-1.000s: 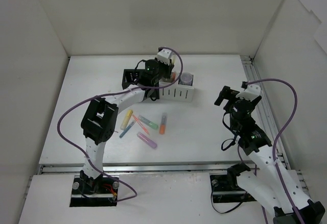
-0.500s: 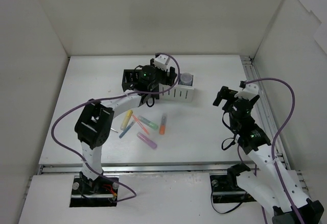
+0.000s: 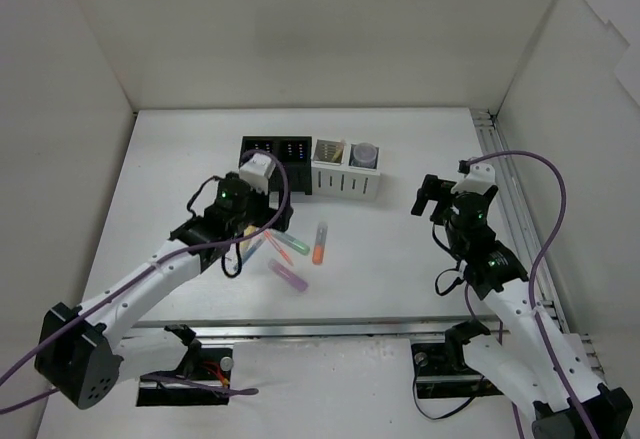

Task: Sort the stationery into containers
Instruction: Pick up the pen from the center of the board.

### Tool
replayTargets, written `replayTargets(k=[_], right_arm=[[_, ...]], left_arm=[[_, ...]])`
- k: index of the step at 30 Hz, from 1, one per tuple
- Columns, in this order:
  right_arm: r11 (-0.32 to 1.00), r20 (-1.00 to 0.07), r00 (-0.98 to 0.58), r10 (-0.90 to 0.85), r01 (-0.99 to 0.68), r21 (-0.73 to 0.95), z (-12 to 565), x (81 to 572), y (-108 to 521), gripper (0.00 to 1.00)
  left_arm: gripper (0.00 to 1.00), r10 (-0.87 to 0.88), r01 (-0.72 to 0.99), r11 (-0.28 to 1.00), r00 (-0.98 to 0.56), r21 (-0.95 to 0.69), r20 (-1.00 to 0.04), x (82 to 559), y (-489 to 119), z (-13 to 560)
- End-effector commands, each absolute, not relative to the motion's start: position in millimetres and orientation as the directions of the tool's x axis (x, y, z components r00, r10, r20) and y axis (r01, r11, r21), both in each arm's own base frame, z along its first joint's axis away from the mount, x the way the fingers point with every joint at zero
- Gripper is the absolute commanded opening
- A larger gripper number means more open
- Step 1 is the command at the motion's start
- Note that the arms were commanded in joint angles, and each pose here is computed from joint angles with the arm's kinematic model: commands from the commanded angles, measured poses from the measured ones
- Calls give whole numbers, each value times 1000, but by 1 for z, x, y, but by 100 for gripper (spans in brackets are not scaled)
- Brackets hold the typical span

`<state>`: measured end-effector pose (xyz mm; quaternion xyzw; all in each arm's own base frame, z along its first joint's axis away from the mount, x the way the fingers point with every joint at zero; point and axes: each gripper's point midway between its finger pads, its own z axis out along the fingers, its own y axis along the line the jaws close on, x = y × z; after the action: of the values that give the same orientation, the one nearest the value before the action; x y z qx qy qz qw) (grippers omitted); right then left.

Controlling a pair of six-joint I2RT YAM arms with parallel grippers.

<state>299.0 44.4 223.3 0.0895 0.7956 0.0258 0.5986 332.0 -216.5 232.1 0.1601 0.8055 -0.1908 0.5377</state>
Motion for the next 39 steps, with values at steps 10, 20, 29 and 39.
replayTargets(k=[10, 20, 29, 39], right_arm=[[982, -946, -267, 181, 93, 162, 234, 313, 51, 98], [983, -945, -281, 169, 113, 142, 231, 315, 47, 98], [984, -941, -295, 163, 114, 134, 230, 318, 48, 98], [985, -941, -301, 158, 117, 128, 228, 318, 47, 98]], left_arm=[[99, -51, 144, 968, -691, -207, -721, 265, -138, 99], [74, -27, 144, 963, -789, -228, -614, 264, -142, 61], [70, -15, 121, 973, -817, -197, -576, 266, -140, 46], [36, 23, 134, 975, -851, -175, -525, 273, -148, 33]])
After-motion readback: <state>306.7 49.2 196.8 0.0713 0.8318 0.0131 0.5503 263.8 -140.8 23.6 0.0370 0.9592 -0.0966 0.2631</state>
